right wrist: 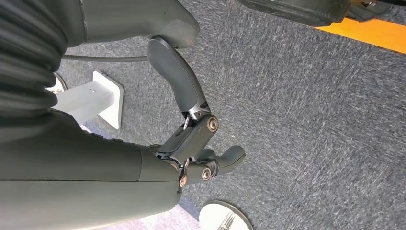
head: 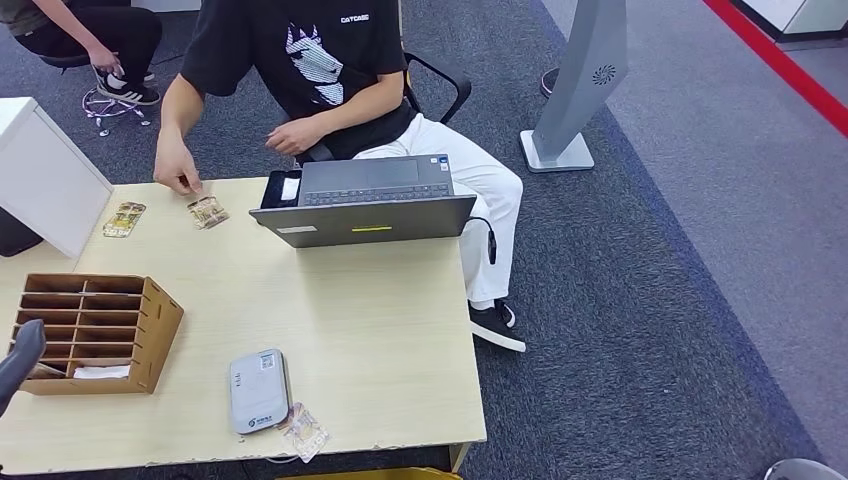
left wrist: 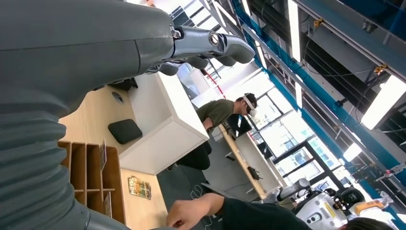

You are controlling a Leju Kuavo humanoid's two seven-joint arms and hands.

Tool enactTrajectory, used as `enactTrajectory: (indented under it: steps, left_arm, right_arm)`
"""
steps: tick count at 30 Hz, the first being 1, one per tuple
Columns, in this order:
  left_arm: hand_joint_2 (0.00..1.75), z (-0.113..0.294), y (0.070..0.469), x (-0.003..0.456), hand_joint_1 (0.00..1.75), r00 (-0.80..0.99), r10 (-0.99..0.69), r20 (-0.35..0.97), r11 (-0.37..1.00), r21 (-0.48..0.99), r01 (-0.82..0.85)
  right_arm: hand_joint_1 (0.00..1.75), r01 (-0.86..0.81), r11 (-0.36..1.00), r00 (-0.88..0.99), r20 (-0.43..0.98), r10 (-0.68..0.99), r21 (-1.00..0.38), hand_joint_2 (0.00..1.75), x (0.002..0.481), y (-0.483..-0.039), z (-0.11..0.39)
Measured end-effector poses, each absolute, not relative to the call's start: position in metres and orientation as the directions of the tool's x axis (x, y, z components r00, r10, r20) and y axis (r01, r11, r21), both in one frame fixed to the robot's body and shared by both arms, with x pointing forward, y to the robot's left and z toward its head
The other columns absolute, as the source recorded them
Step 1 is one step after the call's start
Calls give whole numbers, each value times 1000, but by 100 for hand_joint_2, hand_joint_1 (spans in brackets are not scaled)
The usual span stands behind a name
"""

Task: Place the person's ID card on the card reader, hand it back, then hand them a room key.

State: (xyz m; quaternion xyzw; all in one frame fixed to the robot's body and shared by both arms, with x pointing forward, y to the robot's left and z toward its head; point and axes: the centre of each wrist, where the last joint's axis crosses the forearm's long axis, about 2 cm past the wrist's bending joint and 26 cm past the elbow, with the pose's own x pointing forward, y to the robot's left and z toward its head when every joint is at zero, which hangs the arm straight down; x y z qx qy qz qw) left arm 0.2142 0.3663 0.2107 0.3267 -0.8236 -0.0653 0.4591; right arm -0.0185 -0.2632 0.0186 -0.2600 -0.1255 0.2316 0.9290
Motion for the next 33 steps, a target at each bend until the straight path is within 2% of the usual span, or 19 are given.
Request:
enactTrajectory:
  steps: [3, 6, 9, 14, 22, 33]
  left_arm:
    - [175, 209, 366, 211, 0, -346, -593, 727, 783, 420, -459]
    - [175, 205, 369, 201, 0, -252, -651, 716, 745, 538, -395]
    - [175, 202, 376, 184, 0, -143, -763, 630, 634, 688, -352]
    - [175, 197, 379, 147, 0, -25, -878, 478, 453, 815, -362]
    - [175, 191, 371, 113, 0, 40, -890, 453, 410, 837, -362]
    - [175, 179, 362, 84, 0, 101, -812, 575, 499, 774, -390]
  right_arm:
    - [0, -363, 759, 864, 110, 491, -541, 175, -19, -263, 19]
    - [0, -346, 775, 881, 103, 463, -529, 175, -20, -261, 21]
    - [0, -317, 797, 904, 92, 418, -513, 175, -21, -260, 22]
    - [0, -293, 816, 923, 75, 377, -498, 175, -23, -257, 25]
    - [0, -285, 825, 929, 71, 363, -488, 175, -23, -254, 28]
    - [0, -289, 827, 930, 64, 363, -483, 175, -23, -250, 31]
